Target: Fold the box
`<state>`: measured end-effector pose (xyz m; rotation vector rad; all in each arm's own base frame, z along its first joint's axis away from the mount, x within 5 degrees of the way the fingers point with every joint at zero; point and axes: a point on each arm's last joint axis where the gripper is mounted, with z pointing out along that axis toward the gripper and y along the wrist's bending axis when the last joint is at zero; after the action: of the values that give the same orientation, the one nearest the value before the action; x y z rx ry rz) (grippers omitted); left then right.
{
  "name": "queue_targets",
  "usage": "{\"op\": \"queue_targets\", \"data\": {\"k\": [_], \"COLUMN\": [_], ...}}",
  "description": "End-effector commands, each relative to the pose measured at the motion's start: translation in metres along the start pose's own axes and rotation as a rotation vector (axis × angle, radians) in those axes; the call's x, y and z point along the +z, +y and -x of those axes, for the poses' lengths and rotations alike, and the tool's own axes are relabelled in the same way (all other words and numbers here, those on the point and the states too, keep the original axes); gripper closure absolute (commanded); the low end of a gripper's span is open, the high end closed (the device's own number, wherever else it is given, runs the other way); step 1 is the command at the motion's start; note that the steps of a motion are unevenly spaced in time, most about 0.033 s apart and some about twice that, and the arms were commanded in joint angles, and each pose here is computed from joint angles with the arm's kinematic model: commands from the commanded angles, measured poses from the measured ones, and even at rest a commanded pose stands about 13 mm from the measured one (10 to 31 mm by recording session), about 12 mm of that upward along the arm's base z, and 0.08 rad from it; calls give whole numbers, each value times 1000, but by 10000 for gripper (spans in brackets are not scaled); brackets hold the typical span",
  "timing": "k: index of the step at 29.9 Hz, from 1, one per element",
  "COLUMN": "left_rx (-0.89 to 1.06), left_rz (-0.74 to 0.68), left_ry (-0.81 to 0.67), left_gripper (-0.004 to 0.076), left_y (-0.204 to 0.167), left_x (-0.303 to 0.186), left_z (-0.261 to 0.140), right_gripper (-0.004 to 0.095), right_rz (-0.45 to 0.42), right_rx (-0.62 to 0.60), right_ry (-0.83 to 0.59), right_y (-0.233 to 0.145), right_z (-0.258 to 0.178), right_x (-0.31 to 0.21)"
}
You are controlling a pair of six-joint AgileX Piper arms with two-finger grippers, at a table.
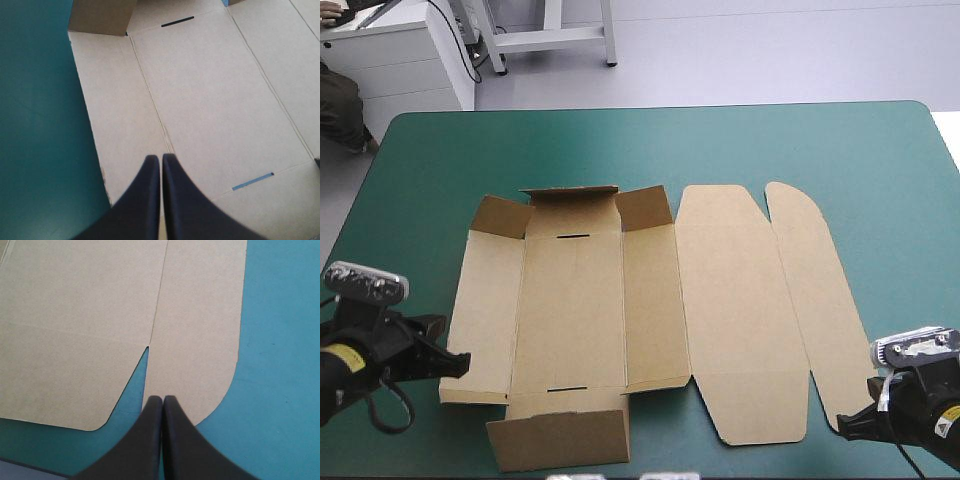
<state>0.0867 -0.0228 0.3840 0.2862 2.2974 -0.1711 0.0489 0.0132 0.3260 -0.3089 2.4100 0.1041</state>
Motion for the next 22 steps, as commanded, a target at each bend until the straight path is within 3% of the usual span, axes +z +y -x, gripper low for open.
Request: {"op": "queue_targets", "data": {"k": [1,8,13,22], "left_rx": [10,56,12,-99], "left_rz": [-18,-273,-378,-483], "left_ry": [-34,54,79,95], "left_gripper": [729,706,706,706], "left_y": [1,-15,-14,26], "left_x": [10,56,82,96], "left_z": [34,64,73,75], "right_gripper": [928,928,928,928], "right_rz": [-14,-14,-19,-21], "right_rx": [5,3,-5,-22], "right_ry": [-55,-55,-50,-49], "right_y": [-1,-1,-2,-2], "right_z": [8,8,8,8], "right_x": [-4,-4,-4,-4]}}
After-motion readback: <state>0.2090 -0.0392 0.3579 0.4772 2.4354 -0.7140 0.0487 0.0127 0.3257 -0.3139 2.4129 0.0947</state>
